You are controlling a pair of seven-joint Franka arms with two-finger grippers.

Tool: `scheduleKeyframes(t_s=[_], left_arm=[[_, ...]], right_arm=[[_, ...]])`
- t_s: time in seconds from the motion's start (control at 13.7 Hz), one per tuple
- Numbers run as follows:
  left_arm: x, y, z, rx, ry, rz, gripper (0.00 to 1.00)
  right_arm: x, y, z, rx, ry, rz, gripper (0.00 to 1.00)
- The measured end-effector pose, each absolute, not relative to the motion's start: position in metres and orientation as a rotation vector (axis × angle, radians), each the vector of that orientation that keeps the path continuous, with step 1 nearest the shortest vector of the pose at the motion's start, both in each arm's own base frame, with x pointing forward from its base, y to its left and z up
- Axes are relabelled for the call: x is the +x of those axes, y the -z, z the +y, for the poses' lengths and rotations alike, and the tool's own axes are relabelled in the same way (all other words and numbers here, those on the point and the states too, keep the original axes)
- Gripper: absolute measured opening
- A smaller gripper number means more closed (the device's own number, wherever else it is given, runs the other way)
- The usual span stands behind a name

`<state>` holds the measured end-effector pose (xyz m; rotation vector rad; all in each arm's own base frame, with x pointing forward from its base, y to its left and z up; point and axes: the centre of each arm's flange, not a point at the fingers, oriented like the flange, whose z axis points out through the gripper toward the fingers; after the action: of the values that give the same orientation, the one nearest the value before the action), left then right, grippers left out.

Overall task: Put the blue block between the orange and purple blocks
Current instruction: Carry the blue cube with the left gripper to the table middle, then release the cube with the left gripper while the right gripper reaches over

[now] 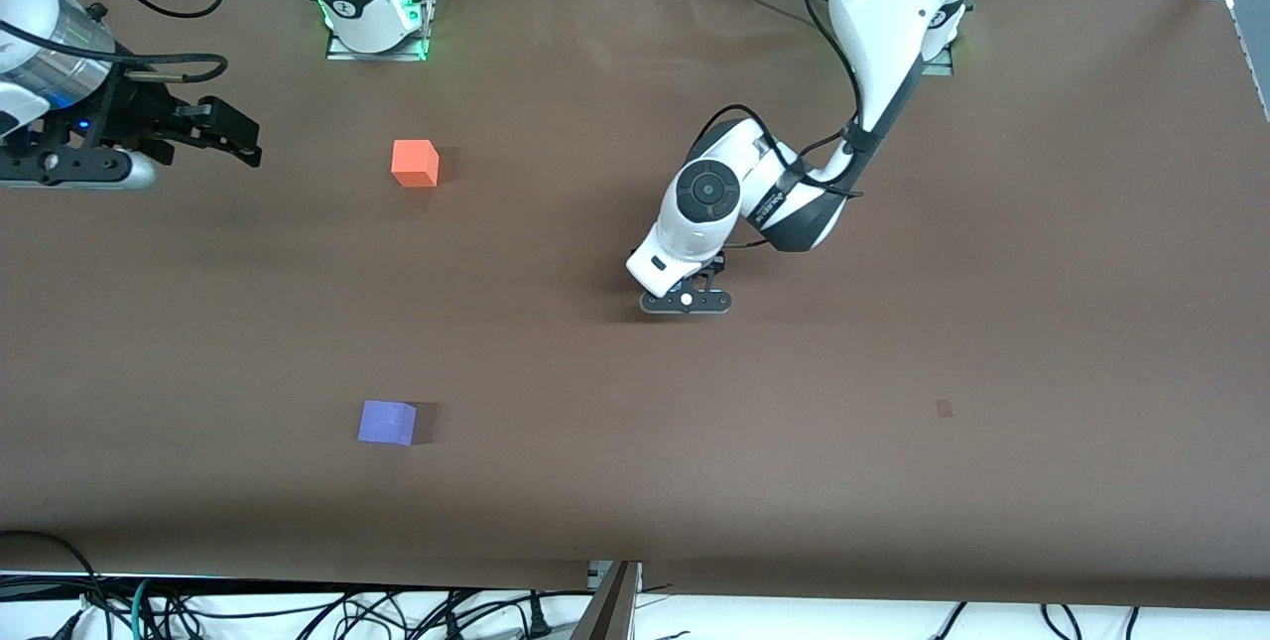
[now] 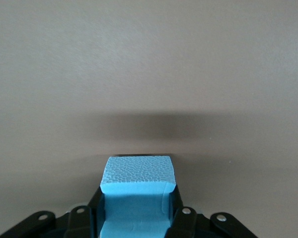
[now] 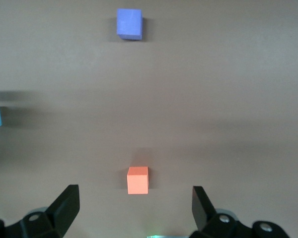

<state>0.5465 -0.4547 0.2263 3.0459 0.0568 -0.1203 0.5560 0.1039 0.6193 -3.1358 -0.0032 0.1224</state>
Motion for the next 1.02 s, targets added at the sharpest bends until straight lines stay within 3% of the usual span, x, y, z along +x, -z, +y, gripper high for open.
scheduleKeyframes(t_s=[0.22,0.51,0.58,1.02], left_arm=[[0.547,-0.214,-0.458,3.044,0.074,0.033,0.57],[0.575,-0.256,-0.444,3.019,-0.023,0.085,0.96],[0.584,-0.280,-0.432,3.022,-0.042,0.112,1.00],[0.613,-0.437,-0.296,3.139,0.003,0.228,1.00]], right_arm=[[0.551,-0.624,0.123,-3.134,-0.114,-0.060,1.00],[0.554,-0.636,0.112,-3.133,-0.073,-0.029,1.00],[0.555,-0.637,0.107,-3.137,-0.068,-0.015,1.00],[0.561,-0.650,0.061,-3.136,-0.027,0.114,1.00]])
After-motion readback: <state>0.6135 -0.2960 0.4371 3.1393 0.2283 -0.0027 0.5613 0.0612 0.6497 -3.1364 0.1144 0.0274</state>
